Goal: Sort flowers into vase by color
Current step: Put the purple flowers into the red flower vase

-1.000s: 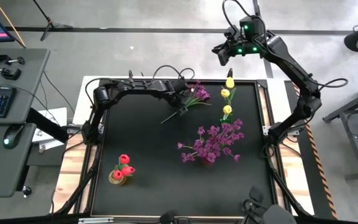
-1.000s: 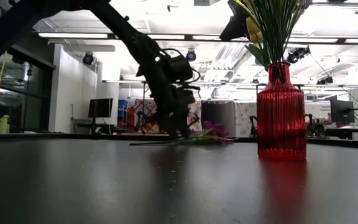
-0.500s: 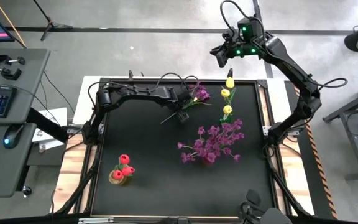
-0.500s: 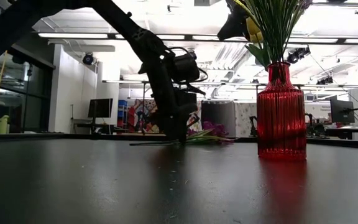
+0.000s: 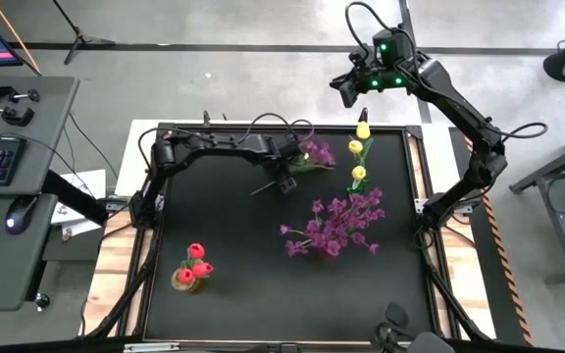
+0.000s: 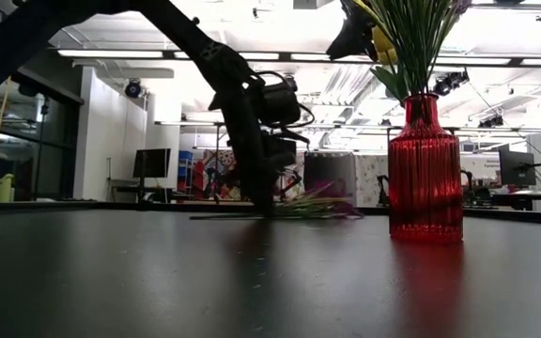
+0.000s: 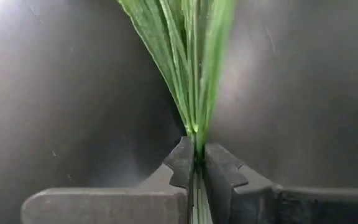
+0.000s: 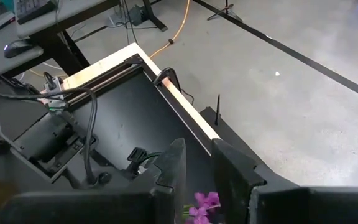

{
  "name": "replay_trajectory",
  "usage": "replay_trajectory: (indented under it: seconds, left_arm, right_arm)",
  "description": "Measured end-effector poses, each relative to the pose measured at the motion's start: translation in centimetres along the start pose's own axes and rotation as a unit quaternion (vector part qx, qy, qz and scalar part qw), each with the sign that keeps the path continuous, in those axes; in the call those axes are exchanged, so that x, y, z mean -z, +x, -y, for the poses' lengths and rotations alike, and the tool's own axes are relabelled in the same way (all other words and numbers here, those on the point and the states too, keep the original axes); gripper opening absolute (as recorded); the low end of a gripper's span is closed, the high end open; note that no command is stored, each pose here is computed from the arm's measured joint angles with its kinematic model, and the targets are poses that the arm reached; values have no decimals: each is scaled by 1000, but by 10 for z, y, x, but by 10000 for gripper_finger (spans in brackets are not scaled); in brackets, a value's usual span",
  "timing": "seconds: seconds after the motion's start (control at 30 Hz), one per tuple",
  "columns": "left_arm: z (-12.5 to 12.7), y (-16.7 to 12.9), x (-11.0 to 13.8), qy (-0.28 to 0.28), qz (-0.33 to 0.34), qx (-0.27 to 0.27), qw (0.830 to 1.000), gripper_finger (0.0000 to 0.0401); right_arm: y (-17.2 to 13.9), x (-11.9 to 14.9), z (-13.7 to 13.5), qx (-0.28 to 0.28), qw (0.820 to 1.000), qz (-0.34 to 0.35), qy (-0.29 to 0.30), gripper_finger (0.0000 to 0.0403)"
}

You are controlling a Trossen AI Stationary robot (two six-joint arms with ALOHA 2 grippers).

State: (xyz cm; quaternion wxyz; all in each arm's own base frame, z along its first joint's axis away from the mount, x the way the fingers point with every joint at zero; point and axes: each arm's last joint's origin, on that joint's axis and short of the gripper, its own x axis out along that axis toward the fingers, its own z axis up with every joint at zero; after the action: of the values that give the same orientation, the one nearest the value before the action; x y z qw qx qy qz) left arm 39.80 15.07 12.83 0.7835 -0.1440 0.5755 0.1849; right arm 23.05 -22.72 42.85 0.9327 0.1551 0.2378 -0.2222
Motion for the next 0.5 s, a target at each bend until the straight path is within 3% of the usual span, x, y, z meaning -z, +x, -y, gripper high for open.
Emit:
replay_trajectory:
  seconds: [0.2, 0.33, 0.5]
  left_arm:
    - [-3, -31, 6, 5, -17, 32, 999, 3]
    - [-7, -83, 0, 22, 53, 38, 998, 1]
    - [-18, -137, 12, 19, 144, 38, 989, 1]
  right_arm:
    - [1, 0, -2, -4, 1000, -1, -1, 67]
    - [1, -1, -2, -7, 1000, 6, -4, 67]
    - [-7, -5, -5, -12, 1000, 26, -10, 67]
